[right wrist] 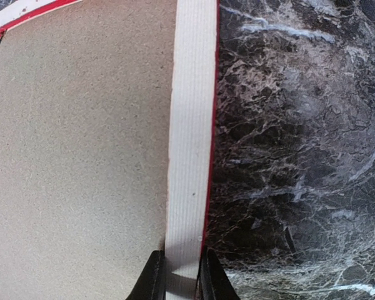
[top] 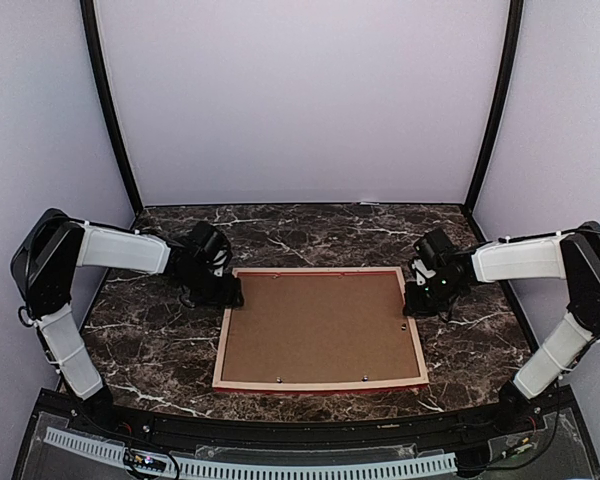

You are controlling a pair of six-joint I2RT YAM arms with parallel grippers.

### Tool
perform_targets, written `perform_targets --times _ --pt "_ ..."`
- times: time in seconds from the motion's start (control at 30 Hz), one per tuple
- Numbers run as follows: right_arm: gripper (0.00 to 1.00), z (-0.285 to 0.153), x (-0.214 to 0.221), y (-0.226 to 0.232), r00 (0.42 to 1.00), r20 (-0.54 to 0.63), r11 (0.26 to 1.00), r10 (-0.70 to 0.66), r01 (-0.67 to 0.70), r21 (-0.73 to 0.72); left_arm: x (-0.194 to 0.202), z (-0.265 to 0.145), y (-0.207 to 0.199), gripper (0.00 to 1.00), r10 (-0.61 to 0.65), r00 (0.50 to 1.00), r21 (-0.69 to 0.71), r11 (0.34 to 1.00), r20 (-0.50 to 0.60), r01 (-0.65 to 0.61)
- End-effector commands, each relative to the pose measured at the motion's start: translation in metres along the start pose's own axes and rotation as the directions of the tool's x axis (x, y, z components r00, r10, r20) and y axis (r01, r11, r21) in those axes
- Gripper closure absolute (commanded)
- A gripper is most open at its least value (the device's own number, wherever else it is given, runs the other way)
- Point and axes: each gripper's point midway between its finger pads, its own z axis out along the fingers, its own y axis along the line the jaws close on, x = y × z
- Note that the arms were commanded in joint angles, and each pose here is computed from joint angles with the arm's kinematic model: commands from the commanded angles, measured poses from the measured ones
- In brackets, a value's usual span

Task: Put the photo into the frame
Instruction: Press the fastener onto the backboard.

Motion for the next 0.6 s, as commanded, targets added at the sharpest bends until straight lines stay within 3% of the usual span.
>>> perform_targets --times 0.0,0.27,0.57 --pt "0.85 0.019 0.03 -0.009 0.995 -0.098 1.0 0.007 -0.006 0.009 0.01 0.005 0.008 0.34 0.041 0.998 -0.08 0.996 -0.039 -0.044" --pt "0.85 0.02 0.03 -0.009 0.995 -0.099 1.0 0.006 -0.006 0.003 0.014 0.005 0.017 0.44 0.046 0.998 -0.133 0.99 -0.041 -0.051" --pt "0.85 0.02 0.032 -0.01 0.995 -0.101 1.0 0.008 -0.008 0.005 0.016 0.002 0.005 0.57 0.017 0.999 -0.065 0.998 -0.037 -0.02"
